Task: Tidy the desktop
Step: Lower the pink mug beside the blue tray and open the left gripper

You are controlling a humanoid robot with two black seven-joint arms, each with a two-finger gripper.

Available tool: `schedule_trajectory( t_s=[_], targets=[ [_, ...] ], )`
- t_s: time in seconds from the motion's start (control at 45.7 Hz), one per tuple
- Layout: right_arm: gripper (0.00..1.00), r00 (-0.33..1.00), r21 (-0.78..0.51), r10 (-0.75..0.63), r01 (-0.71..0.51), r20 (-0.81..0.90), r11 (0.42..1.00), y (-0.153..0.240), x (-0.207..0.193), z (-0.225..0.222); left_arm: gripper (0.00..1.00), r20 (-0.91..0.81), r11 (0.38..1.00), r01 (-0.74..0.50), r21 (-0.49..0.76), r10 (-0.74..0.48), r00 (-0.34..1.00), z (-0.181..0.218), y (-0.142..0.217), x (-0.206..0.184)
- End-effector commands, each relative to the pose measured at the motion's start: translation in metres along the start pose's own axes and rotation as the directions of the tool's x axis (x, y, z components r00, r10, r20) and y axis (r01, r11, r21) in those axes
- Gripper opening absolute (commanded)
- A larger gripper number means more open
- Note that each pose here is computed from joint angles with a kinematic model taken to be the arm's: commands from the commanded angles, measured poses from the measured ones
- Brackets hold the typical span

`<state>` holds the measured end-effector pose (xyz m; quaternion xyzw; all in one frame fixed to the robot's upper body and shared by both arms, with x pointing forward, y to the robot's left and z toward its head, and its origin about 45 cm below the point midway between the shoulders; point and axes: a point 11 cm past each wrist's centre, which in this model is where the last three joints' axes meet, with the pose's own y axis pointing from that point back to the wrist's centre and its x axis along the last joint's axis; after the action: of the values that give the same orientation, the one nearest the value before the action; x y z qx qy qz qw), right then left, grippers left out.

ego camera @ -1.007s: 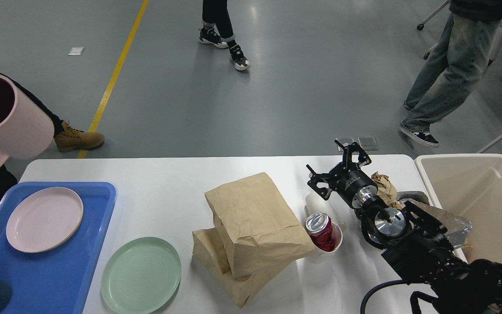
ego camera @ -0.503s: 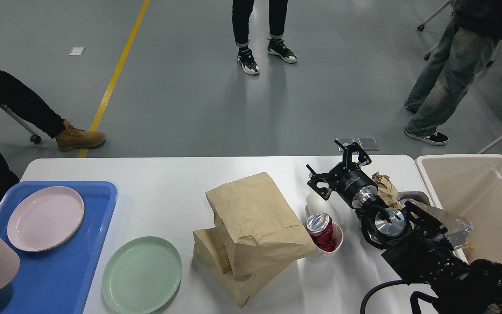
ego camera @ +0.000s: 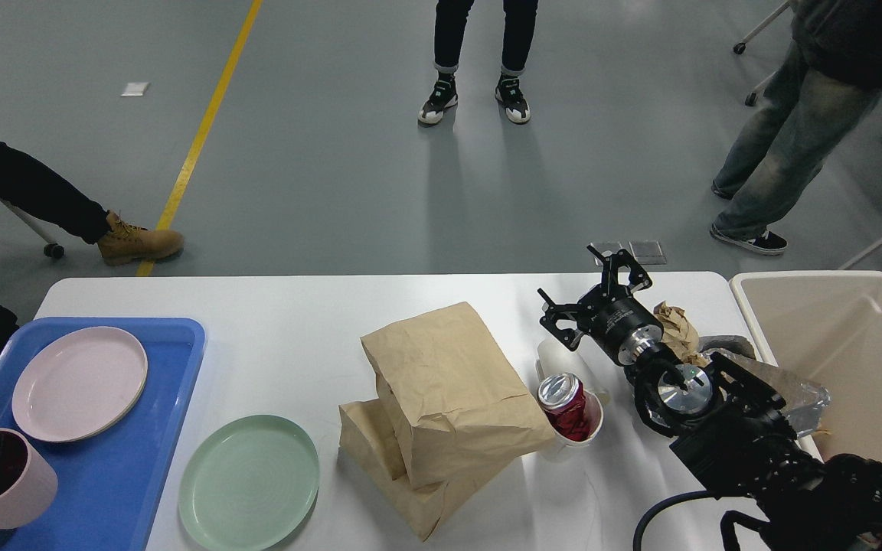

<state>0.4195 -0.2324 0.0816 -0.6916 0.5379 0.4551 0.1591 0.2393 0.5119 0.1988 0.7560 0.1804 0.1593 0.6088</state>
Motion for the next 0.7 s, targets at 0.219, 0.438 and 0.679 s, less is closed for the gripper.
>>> schedule_trajectory(
  t_s=[0.219, 0.438, 0.679],
  targets=[
    [1.00, 1.000, 0.001, 0.001, -0.001, 0.000, 1.000, 0.000, 0.000, -0.001, 0.00, 0.011, 1.000, 0.001, 0.010, -0.001, 1.000, 0.031, -0.028, 0.000],
    [1.00, 1.000, 0.000, 0.000, 0.000, 0.001, 1.000, 0.000, 0.000, 0.000, 0.00, 0.033, 1.000, 0.014, 0.012, -0.014, 0.999, 0.053, -0.044, -0.008],
    [1.00, 1.000, 0.001, 0.001, -0.001, 0.000, 1.000, 0.000, 0.000, 0.000, 0.00, 0.024, 0.999, 0.019, 0.036, -0.020, 1.000, 0.057, -0.066, -0.012]
  ],
)
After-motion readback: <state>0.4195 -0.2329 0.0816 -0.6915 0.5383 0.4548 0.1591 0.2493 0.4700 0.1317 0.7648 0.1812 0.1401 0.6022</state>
